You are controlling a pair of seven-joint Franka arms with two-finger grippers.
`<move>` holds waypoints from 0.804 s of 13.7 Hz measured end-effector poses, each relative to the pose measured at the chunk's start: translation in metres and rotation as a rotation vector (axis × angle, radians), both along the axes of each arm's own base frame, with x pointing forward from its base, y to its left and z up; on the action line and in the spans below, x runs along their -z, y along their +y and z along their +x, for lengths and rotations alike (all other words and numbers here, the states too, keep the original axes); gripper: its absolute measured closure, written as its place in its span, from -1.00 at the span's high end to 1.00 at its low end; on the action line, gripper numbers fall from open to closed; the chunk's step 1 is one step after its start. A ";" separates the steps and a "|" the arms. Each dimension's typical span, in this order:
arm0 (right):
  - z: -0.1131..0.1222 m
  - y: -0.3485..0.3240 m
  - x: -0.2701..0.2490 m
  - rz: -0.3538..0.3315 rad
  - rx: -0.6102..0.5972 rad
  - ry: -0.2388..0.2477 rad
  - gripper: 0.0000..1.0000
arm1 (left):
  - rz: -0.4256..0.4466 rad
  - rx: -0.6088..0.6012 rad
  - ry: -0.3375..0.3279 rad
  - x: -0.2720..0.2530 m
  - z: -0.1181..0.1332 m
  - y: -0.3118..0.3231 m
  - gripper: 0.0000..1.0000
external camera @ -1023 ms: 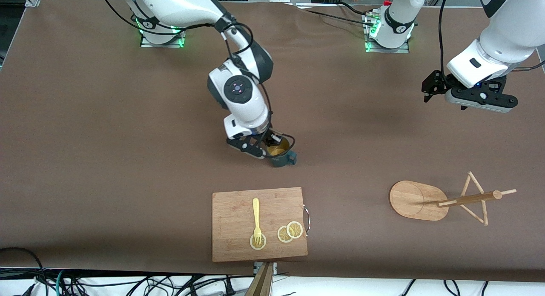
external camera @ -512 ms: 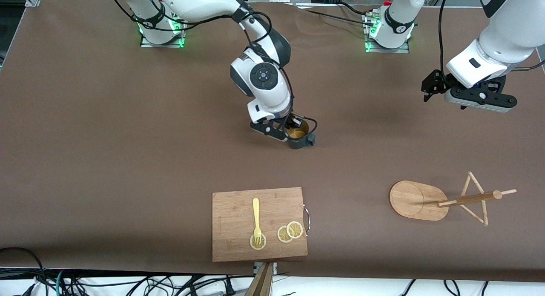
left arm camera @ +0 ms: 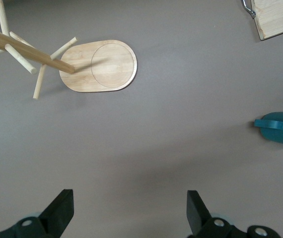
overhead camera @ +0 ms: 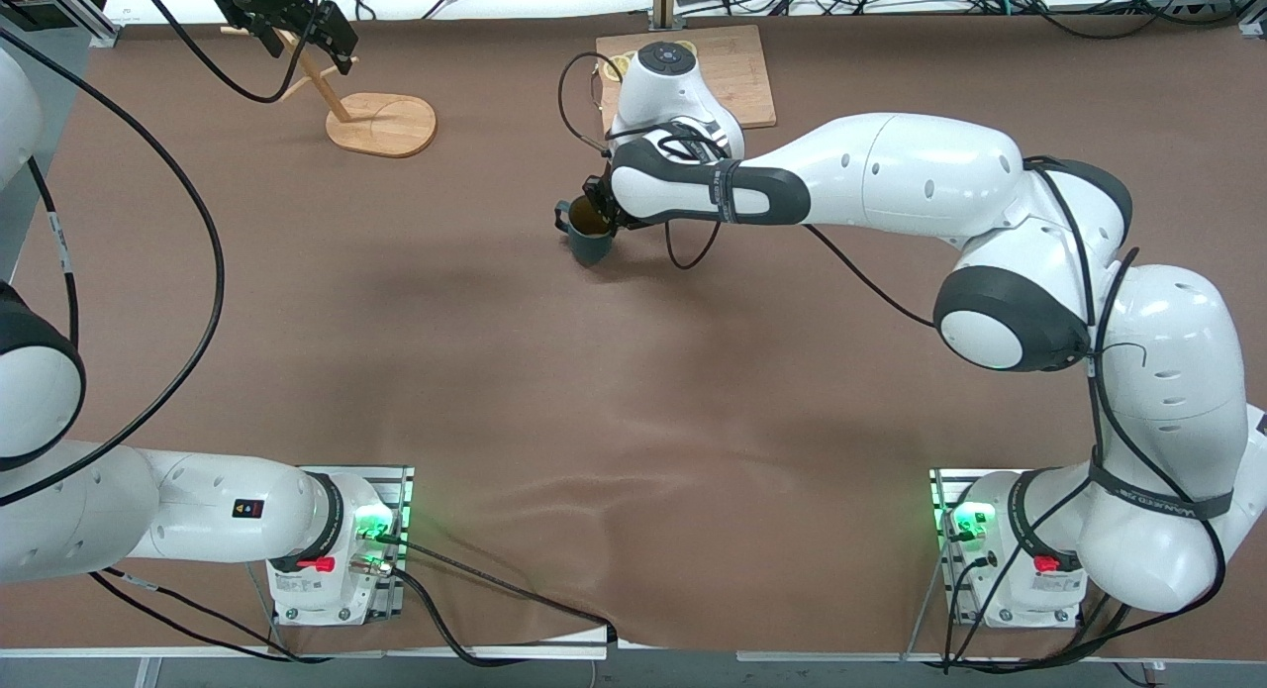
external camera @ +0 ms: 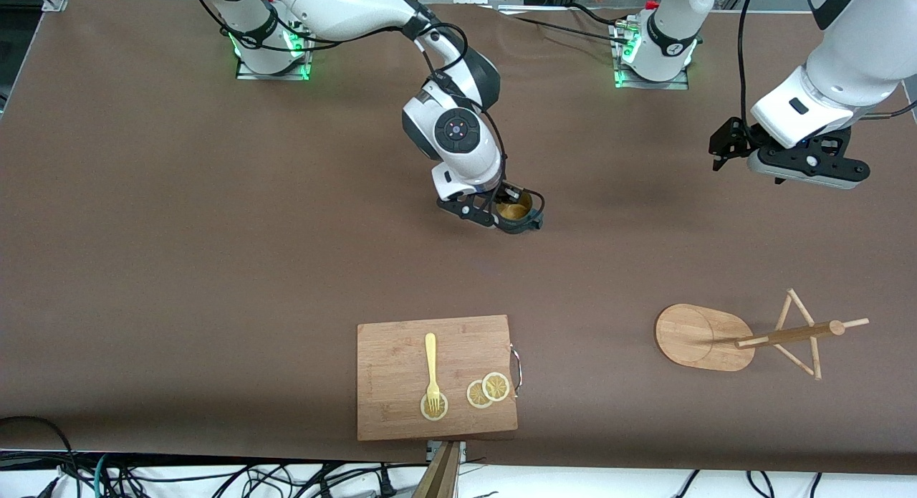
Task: Pass cup and hang on rack
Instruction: 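Carry the teal mug with the right gripper toward the table middle, then set the mug down and open the right gripper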
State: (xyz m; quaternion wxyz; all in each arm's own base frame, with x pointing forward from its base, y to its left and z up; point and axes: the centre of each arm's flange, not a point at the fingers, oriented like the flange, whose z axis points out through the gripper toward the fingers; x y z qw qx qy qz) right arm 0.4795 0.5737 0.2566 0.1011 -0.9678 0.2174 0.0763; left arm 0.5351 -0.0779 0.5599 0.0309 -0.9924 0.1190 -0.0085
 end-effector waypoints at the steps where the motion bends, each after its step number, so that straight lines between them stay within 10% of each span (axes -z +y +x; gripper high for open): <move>1: -0.002 0.002 0.003 -0.003 -0.004 0.004 -0.94 | 0.000 0.000 0.000 0.000 0.000 0.000 1.00; 4: -0.008 0.006 0.006 -0.005 -0.013 0.006 -0.83 | 0.000 -0.004 0.002 0.000 0.000 0.002 1.00; 11: 0.002 0.012 -0.031 -0.002 -0.045 0.006 0.68 | 0.003 0.000 0.042 0.019 0.007 -0.001 1.00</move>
